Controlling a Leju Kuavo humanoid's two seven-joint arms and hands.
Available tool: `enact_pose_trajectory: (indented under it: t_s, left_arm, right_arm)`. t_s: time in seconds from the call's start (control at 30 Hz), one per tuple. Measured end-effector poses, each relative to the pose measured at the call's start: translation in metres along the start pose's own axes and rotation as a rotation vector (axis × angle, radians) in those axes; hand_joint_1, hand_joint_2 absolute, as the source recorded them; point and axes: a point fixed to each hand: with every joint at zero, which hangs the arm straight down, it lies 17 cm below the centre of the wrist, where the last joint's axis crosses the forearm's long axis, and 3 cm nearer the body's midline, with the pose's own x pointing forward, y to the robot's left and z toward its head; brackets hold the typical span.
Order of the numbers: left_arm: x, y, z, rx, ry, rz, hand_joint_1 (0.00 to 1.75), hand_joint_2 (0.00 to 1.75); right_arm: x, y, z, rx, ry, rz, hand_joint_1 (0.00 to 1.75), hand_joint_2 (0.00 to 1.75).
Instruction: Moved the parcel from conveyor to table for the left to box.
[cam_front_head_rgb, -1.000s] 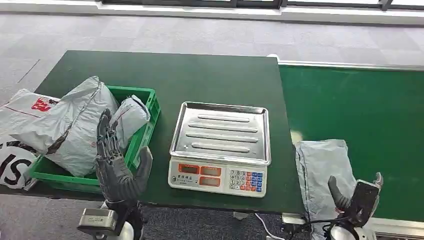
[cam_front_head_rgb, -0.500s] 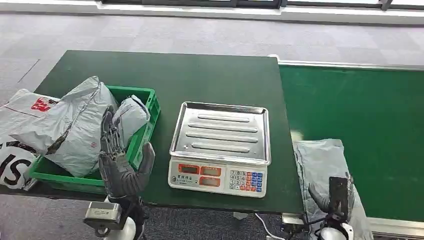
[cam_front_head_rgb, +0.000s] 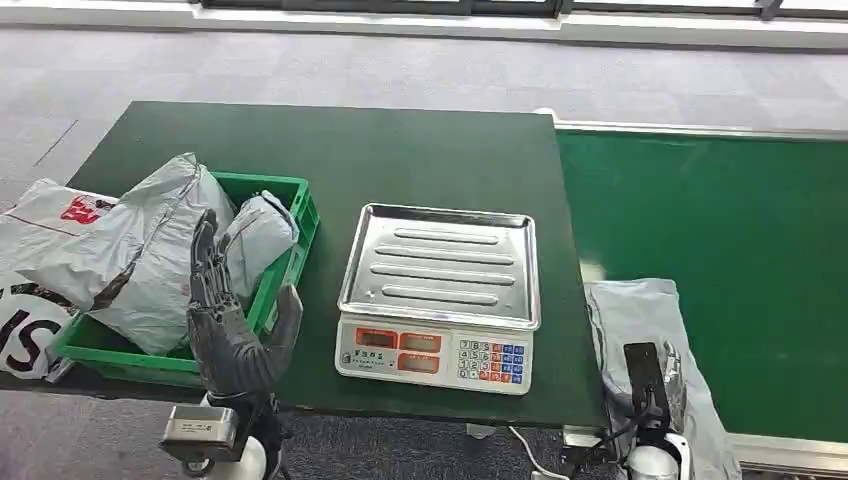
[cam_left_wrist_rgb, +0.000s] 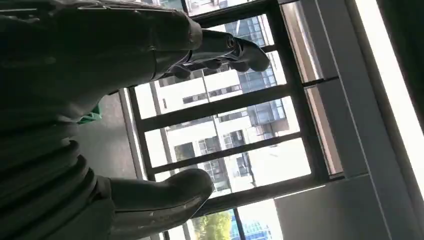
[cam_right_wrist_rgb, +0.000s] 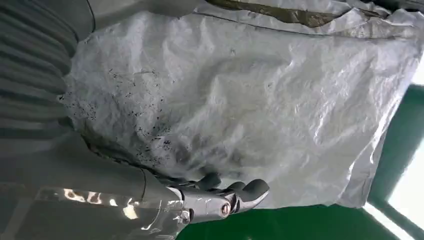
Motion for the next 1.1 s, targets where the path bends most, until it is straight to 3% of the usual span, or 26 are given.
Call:
enact_pose_trajectory:
  t_s: [0.03,0.93,1.03,1.1]
  left_arm:
    - [0.000,0.001,0.001,0.002,0.002,-0.003,0.00,1.75]
    - [0.005,0.006,0.000,0.016,0.006,-0.010,0.00,1.75]
    - [0.005,0.010,0.001,0.023,0.007,-0.018,0.00,1.75]
    - [0.006,0.012,0.001,0.029,0.007,-0.021,0.00,1.75]
  right_arm:
    - [-0.002,0.003,-0.001,0.012,0.010,0.014,1.75,1.75]
    - [0.008,0.009,-0.011,0.036,-0.001,0.059,1.75,1.75]
    - [0.013,-0.002,-0.013,-0.015,-0.021,0.062,1.75,1.75]
    - [0.024,-0.023,-0.009,-0.122,-0.066,0.047,1.75,1.75]
